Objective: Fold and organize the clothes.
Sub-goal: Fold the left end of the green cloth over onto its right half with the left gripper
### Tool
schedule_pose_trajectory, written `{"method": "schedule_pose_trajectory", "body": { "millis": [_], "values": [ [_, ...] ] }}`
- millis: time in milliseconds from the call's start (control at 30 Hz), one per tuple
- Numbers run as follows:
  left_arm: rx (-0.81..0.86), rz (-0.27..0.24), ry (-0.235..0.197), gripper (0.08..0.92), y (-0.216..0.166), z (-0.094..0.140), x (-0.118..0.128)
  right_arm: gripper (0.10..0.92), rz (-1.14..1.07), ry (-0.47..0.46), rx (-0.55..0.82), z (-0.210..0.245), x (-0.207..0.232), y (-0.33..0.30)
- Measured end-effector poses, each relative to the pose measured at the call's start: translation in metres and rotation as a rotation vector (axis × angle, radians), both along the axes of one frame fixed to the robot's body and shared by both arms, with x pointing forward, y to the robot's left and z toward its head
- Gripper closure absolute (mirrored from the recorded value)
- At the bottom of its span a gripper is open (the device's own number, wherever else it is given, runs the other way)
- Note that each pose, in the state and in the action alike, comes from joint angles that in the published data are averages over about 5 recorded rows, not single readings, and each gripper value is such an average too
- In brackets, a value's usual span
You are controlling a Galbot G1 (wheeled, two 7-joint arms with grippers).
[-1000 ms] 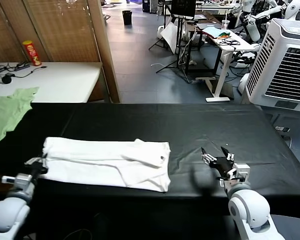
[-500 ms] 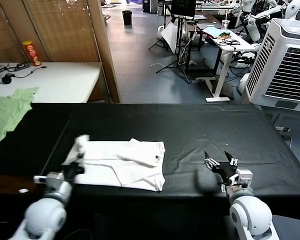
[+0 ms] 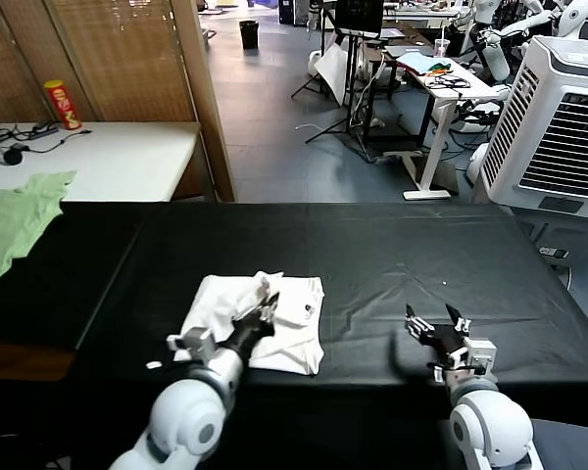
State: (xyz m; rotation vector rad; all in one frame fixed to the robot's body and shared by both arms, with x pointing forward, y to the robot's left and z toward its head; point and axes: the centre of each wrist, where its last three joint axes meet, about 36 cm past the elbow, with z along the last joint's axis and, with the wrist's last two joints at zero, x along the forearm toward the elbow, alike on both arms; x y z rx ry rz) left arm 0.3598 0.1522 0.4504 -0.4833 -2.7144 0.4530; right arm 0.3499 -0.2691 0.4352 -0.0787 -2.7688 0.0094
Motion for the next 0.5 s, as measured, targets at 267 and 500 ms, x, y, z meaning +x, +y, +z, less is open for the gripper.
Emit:
{"method": "schedule_pose_trajectory", "body": {
  "millis": [267, 500],
  "values": [
    [-0.006, -0.02, 0.0, 0.846, -0.023, -0.01, 0.003, 0.224, 0.031, -0.005, 0.008, -0.002, 0.004, 0.004],
    [-0.02, -0.043, 0.023, 0.596, -0.033, -0.019, -0.002, 0.224, 0.123, -0.025, 0.033, -0.001, 0.011, 0.012]
  ]
}}
